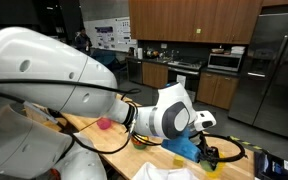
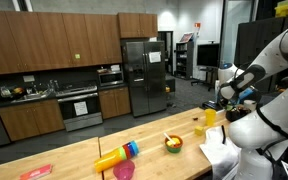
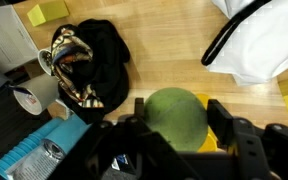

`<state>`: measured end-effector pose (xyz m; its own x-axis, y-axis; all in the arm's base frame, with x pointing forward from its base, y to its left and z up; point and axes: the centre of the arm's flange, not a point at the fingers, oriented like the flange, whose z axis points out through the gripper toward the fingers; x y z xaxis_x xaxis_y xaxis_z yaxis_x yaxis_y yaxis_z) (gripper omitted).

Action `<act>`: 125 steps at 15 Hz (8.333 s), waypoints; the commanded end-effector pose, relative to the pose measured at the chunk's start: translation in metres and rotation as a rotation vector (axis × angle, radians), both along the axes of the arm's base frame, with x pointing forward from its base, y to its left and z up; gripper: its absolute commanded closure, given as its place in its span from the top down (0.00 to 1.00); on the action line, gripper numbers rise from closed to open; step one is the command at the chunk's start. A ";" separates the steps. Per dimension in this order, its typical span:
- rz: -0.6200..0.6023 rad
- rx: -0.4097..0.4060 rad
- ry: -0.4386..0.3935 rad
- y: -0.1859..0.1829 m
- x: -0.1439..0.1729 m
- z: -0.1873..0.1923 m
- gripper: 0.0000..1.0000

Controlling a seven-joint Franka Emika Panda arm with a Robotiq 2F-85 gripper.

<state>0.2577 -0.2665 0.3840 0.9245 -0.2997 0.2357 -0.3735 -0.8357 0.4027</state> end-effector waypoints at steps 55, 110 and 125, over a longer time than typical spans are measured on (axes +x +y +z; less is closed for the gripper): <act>0.227 0.306 0.144 -0.119 0.105 0.073 0.38; 0.476 0.332 0.266 -0.092 0.163 -0.039 1.00; 0.725 0.390 0.378 -0.040 0.121 -0.008 1.00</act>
